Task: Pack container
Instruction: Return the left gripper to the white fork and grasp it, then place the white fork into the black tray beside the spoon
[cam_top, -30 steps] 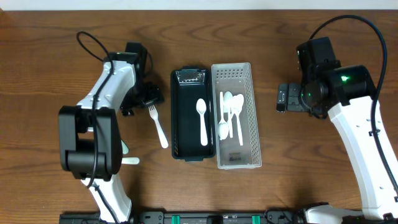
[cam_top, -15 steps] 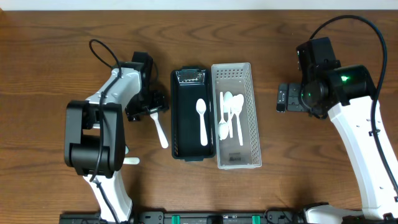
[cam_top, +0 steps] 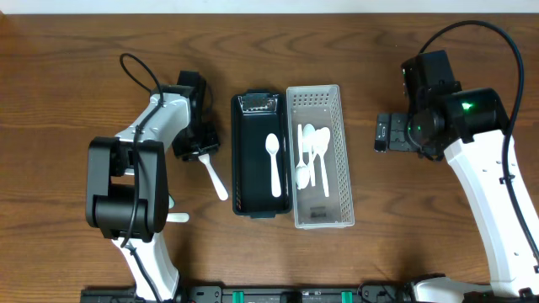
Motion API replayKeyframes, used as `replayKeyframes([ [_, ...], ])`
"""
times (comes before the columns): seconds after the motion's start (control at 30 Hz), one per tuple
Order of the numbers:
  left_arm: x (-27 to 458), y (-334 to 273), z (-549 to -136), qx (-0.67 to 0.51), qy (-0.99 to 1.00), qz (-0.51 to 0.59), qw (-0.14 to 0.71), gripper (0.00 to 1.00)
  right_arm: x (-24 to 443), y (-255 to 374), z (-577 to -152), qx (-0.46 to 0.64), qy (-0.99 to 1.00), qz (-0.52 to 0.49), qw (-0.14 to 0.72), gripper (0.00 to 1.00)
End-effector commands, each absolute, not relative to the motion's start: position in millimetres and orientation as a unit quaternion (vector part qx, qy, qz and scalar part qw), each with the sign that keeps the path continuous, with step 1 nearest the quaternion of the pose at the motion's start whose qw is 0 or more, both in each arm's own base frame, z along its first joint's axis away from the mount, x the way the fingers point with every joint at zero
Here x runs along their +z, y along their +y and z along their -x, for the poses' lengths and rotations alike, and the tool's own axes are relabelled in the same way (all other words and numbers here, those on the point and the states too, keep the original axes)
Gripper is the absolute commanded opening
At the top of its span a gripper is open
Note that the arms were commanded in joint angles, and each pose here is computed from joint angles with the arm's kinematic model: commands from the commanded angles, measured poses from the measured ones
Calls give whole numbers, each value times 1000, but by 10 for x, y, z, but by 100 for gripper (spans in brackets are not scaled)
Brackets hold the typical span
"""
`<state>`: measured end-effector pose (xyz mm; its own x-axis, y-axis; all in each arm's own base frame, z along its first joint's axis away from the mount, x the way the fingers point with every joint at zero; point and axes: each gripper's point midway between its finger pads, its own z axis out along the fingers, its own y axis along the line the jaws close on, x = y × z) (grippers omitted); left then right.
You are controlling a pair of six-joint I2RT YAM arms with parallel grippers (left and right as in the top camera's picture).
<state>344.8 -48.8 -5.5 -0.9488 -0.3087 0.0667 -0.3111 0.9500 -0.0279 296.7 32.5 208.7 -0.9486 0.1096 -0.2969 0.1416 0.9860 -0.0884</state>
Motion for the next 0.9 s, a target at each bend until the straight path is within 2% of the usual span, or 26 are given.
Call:
replayKeyframes([
  [0.0,-190,-520,-3321,24,-986,-152,56,31,2090,281,-2967,-63,985,-60,147,99],
  [0.3,-189,-520,-3315,24,-986,-152,58,20,2090,281,-2968,-63,985,-60,147,99],
  [0.43,-159,-520,-3324,24,-987,-152,55,19,2090,281,-2968,-63,985,-60,147,99],
  [0.5,-73,-521,-3336,25,-987,-152,53,14,2090,281,-2967,-63,985,-60,147,99],
  [0.67,495,-588,-3458,36,-989,-143,11,11,2090,281,-2970,-63,985,-60,148,99],
  [0.87,1440,-964,-3507,75,-987,-85,-112,6,2096,286,-2992,-62,985,-61,152,99],
])
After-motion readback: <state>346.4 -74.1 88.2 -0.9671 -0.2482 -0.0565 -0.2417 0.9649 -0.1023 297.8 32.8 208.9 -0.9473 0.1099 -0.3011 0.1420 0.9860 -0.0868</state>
